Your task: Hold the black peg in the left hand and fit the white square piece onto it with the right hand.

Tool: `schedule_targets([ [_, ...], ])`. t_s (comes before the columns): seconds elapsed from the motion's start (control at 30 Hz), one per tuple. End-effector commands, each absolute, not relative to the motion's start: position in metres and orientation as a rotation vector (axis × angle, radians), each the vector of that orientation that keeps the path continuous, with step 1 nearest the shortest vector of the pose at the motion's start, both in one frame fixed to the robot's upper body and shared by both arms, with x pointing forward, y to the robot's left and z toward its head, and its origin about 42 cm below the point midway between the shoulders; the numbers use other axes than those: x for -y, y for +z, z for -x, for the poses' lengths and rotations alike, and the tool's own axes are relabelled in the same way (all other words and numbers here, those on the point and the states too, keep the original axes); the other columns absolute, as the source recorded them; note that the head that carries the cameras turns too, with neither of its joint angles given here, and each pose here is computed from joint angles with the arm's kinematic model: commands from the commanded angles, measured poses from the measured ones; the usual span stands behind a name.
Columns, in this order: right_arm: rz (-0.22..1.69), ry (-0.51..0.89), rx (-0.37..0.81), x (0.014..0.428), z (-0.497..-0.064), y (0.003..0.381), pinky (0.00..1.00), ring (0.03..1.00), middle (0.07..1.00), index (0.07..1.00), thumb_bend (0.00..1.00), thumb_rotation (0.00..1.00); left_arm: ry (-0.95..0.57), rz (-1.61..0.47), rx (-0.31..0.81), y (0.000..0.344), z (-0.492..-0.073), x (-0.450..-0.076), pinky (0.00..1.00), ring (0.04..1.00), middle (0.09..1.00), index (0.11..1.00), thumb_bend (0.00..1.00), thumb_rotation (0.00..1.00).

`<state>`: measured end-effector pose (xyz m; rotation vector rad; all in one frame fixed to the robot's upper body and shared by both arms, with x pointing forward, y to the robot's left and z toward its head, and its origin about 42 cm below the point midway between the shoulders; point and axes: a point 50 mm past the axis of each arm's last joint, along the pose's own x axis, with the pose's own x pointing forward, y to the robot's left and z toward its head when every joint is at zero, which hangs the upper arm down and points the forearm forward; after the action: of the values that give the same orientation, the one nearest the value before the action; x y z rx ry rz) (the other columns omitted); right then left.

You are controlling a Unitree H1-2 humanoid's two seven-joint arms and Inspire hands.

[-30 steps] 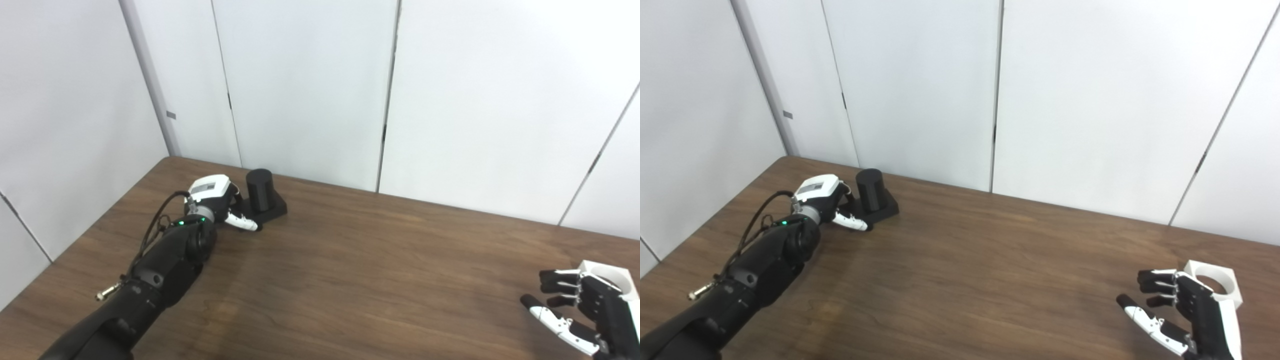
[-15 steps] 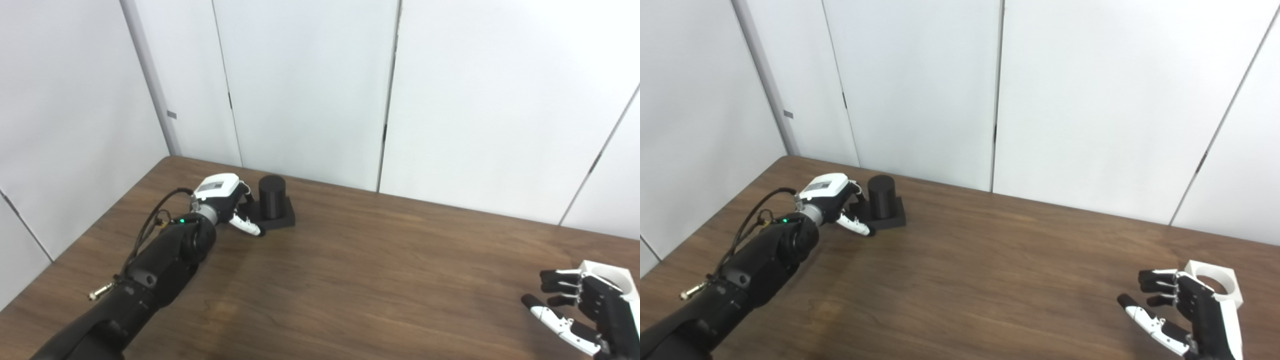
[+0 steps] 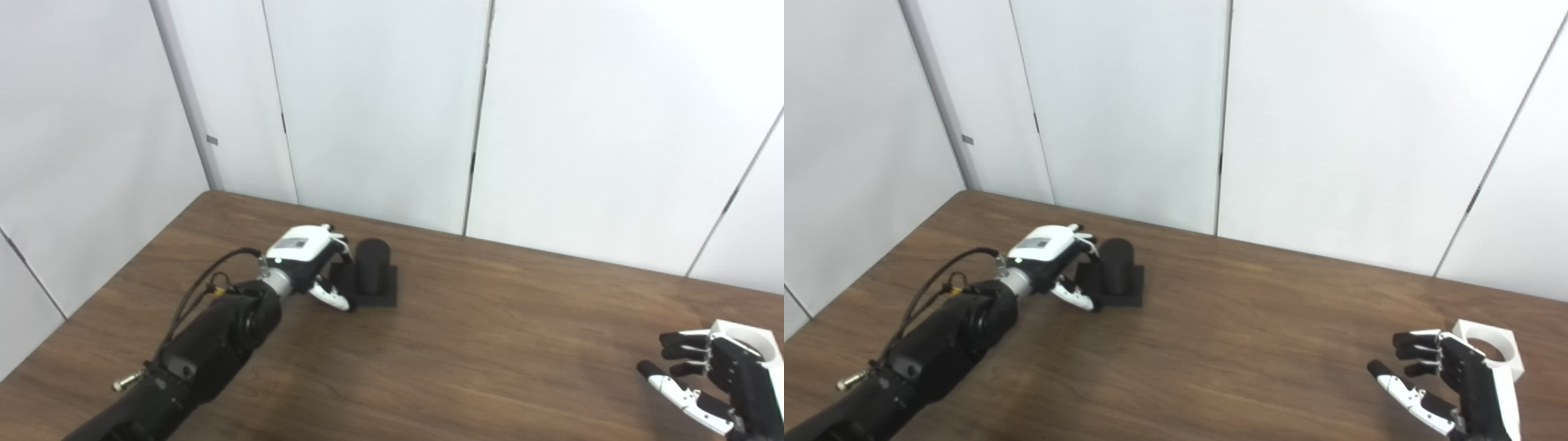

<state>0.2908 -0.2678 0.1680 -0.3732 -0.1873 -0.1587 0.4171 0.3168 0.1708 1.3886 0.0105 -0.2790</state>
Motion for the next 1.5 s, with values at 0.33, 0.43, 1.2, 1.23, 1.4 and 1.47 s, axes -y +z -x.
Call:
schedule_targets([
  [0.33,0.381,-0.160,0.284,0.268,-0.296,0.188,0.47,0.578,0.619,0.490,0.49,0.12,-0.597,-1.358,0.163,0.154,-0.379,-0.239,0.98,0.992,0.903,0.487,0.52,0.06],
  [0.43,0.385,-0.160,0.288,0.267,-0.296,0.188,0.47,0.575,0.617,0.490,0.49,0.12,-0.650,-1.340,0.203,0.152,-0.373,-0.225,0.98,0.990,0.902,0.487,0.52,0.06],
  [1.2,0.382,-0.172,0.295,0.258,-0.296,0.190,0.46,0.570,0.618,0.491,0.49,0.12,-0.941,-1.278,0.269,0.134,-0.356,-0.165,1.00,0.986,0.904,0.488,0.52,0.07],
  [1.23,0.381,-0.173,0.294,0.258,-0.296,0.190,0.47,0.573,0.618,0.491,0.49,0.12,-0.953,-1.279,0.269,0.133,-0.356,-0.163,1.00,0.984,0.902,0.488,0.52,0.07],
  [1.4,0.364,-0.172,0.296,0.256,-0.295,0.190,0.49,0.585,0.625,0.492,0.50,0.12,-1.033,-1.327,0.259,0.124,-0.356,-0.161,0.99,0.977,0.907,0.489,0.52,0.07],
  [1.47,0.370,-0.176,0.310,0.255,-0.296,0.190,0.48,0.578,0.622,0.492,0.50,0.12,-1.049,-1.340,0.253,0.121,-0.357,-0.163,0.98,0.964,0.896,0.488,0.52,0.07],
])
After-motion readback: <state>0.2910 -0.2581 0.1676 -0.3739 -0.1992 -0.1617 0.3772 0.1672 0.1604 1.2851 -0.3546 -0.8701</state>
